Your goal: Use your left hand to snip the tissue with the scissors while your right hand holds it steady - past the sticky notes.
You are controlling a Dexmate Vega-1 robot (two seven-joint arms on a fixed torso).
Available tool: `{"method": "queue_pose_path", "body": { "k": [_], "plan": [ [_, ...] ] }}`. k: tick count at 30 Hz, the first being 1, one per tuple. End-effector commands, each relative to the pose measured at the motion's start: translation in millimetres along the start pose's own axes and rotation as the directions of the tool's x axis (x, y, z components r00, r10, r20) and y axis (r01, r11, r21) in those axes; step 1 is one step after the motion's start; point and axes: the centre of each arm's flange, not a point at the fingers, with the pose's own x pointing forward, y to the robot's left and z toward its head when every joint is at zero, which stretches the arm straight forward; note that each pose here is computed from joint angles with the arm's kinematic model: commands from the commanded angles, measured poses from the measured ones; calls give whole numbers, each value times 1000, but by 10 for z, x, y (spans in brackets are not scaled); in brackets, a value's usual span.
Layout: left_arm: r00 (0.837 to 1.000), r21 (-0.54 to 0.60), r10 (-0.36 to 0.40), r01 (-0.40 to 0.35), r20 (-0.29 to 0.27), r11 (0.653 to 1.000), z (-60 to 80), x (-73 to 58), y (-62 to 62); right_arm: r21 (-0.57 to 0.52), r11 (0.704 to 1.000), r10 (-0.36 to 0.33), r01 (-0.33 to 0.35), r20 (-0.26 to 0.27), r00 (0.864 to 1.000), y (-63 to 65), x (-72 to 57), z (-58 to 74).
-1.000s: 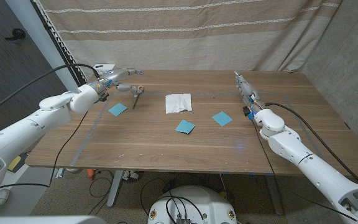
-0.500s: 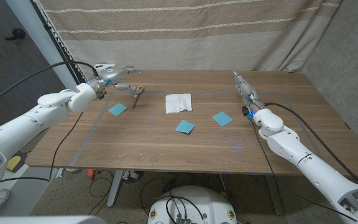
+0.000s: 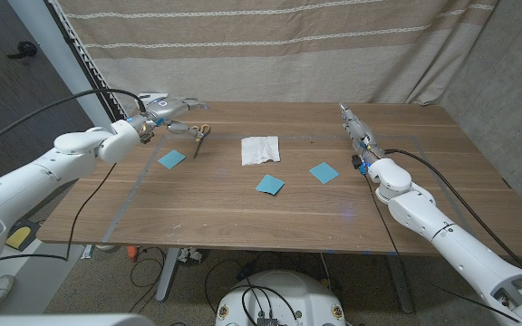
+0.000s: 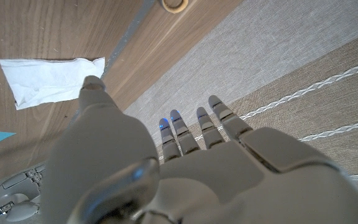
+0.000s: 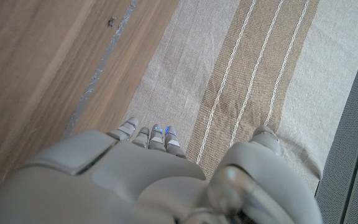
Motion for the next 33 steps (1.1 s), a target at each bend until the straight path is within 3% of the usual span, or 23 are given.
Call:
{"method": "queue_pose_path", "body": {
  "k": [1,14,24,33],
  "plan": [
    [998,99,-51,47,33,994,-48,13,30,-1,1000,-4,4,-3,1000,11,-26,-1],
    [993,204,-82,64,81,977,-64,40,37,-4,1000,-5,5,-6,1000,-3,-30,-8],
    [995,204,-68,53,68,978,-125,43,25,3,1000,-6,6,-4,1000,15,-34,-1],
    [992,233,-111,93,62,968,-146,50,-56,-4,1000,-4,4,-3,1000,24,-45,19]
  ]
}}
